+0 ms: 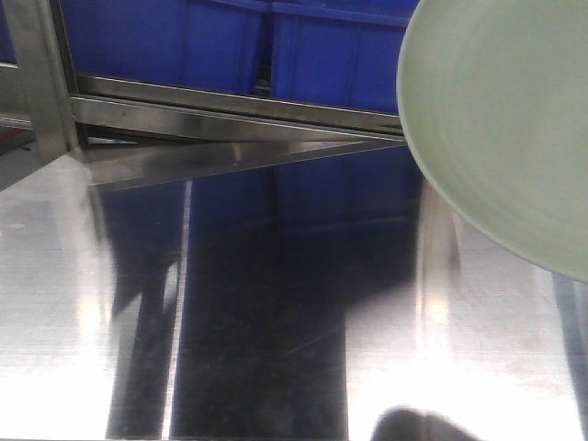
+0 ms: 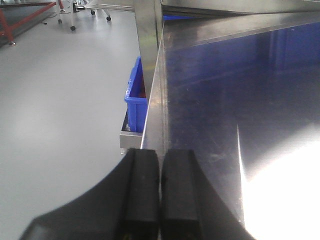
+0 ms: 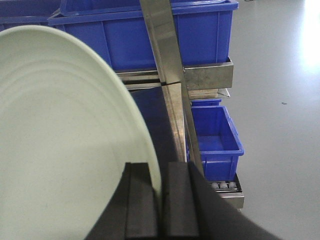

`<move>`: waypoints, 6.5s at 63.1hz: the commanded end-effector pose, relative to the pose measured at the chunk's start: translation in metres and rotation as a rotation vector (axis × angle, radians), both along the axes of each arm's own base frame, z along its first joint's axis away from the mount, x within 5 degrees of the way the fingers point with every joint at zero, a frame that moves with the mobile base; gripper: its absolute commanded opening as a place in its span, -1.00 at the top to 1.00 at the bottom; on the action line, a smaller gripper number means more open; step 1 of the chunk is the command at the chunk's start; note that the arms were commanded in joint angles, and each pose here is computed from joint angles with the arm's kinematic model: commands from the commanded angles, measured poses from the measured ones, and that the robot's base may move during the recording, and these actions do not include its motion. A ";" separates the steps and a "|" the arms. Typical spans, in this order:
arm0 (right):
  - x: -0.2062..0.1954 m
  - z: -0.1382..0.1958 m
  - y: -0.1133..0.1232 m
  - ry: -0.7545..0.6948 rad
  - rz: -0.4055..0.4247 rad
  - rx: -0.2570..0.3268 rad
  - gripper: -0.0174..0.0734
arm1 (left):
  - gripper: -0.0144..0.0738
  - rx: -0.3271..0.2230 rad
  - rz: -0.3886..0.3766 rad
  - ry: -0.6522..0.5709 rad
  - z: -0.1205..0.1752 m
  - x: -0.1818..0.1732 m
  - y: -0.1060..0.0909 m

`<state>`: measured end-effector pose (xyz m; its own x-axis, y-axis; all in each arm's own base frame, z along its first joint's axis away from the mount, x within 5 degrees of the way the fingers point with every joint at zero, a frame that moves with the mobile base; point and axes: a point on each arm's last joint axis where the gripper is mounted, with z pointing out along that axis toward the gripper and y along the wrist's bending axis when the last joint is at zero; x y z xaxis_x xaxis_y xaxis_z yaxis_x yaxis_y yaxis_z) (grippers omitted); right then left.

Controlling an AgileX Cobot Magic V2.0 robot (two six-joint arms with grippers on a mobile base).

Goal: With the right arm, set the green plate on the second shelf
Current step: 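Hold the plate raised in the right gripper, then drive the base away from the table carrying the plate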

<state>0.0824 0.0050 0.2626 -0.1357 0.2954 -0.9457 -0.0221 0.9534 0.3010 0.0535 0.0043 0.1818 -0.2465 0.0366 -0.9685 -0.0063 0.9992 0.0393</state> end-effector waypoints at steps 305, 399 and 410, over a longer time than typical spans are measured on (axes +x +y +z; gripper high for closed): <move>0.000 0.022 0.000 -0.142 0.004 0.004 0.51 | 0.39 0.000 -0.022 -0.037 -0.008 0.001 -0.002; 0.000 0.022 0.000 -0.142 0.004 0.004 0.51 | 0.39 -0.001 -0.023 -0.037 -0.008 0.001 -0.002; 0.000 0.022 0.000 -0.142 0.004 0.004 0.51 | 0.39 -0.001 -0.023 -0.037 -0.008 0.001 -0.002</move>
